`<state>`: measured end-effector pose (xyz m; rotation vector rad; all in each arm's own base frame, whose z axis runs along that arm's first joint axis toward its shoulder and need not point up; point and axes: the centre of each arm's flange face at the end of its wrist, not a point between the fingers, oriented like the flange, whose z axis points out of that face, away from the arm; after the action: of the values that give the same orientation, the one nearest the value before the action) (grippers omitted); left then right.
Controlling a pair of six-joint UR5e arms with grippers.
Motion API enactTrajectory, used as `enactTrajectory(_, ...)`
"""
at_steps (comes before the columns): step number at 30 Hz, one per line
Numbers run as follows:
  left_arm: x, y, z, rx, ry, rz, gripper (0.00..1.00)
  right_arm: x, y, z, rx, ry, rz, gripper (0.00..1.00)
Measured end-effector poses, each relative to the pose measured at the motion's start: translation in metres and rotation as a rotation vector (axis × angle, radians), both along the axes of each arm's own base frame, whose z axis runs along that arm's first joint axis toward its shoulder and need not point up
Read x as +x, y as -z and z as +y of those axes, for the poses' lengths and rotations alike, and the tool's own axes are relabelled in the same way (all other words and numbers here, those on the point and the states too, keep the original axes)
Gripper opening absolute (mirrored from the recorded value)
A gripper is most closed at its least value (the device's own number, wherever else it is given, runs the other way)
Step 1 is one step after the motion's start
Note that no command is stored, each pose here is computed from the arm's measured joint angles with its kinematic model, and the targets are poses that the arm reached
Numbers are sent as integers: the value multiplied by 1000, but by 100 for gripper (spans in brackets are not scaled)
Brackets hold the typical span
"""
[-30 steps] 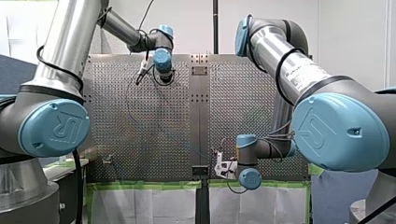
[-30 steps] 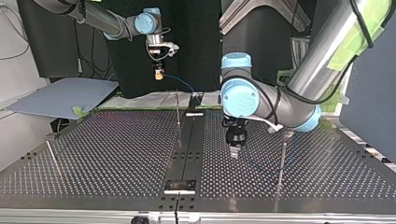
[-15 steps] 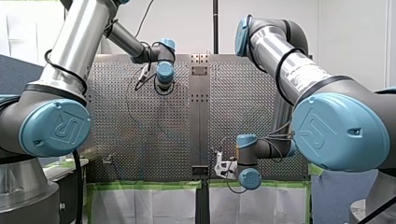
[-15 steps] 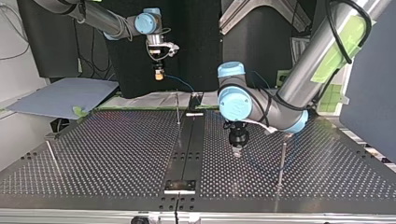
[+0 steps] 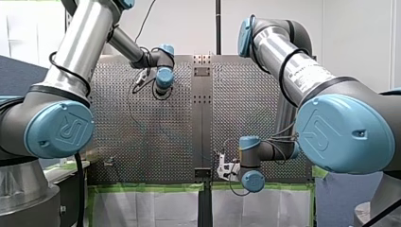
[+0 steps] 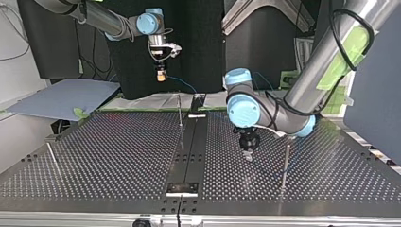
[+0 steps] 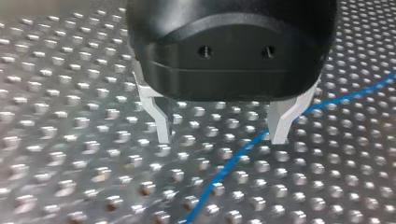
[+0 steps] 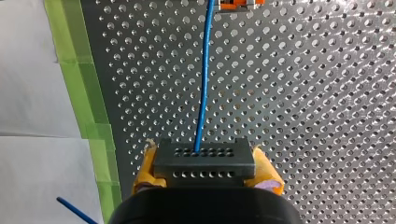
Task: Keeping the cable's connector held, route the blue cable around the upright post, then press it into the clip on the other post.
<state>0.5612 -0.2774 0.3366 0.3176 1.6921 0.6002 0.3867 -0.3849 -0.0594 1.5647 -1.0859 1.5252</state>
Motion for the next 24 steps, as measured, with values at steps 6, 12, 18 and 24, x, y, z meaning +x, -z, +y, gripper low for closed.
enactTrajectory(6, 8, 22, 0, 36, -18, 22, 100, 0, 0, 0, 0, 0, 0, 0)
enactTrajectory(12, 16, 33, 5, 53, -33, 24, 100, 0, 0, 0, 0, 0, 0, 0)
enactTrajectory(18, 19, 62, -1, 101, -34, 72, 100, 0, 0, 0, 0, 0, 1, 0)
enactTrajectory(24, 21, 92, -3, 148, -51, 119, 100, 0, 0, 0, 0, 0, 1, 0)
